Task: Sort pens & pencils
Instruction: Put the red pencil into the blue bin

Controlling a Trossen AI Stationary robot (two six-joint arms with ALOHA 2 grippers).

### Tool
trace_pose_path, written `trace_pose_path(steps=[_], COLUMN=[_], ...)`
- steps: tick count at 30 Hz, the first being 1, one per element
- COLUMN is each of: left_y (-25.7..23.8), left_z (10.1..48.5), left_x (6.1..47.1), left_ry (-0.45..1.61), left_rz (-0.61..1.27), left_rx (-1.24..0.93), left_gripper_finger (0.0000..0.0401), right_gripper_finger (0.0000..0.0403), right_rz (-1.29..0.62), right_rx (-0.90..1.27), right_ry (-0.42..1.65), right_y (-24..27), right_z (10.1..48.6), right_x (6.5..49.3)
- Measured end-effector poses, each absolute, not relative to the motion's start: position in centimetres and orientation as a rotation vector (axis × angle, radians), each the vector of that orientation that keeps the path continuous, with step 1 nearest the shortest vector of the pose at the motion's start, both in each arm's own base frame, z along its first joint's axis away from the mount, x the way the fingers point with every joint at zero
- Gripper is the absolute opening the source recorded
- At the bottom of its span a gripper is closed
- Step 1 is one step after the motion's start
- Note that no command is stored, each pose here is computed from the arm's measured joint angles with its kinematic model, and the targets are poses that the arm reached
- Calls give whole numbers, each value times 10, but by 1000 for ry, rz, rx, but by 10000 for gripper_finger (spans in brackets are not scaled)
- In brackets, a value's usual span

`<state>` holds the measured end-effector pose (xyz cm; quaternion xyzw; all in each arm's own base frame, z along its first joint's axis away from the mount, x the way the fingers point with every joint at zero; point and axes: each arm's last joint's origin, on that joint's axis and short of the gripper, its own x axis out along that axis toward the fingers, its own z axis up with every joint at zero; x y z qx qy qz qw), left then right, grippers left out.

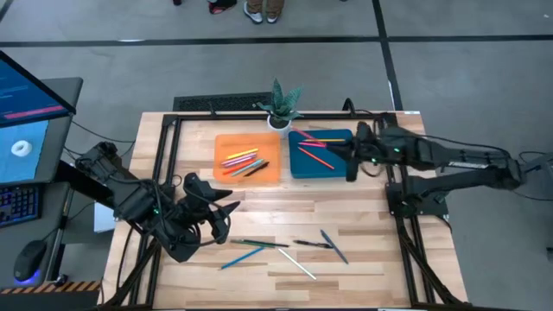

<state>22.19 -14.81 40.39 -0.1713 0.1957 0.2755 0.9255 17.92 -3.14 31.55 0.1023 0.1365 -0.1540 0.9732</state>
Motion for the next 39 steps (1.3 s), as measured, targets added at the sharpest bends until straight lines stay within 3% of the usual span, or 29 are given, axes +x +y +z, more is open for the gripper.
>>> trace_pose_path(steps=[6,13,25,39], left_y=[-144,-143,-136,-133], left_z=[403,403,403,403], left_x=[225,225,229,231], left_ry=[427,429,427,453], left_rz=[563,568,596,589], left_rx=[-352,-342,-348,-358], left_gripper_finger=[167,167,167,167], right_gripper_finger=[28,31,34,59], right_rz=[-393,-387,-374,-391], right_rx=[165,261,330,342], right_ry=[555,664,786,808], right_y=[-68,-108,-147,-154], right_z=[273,217,155,140], right_x=[182,177,185,190])
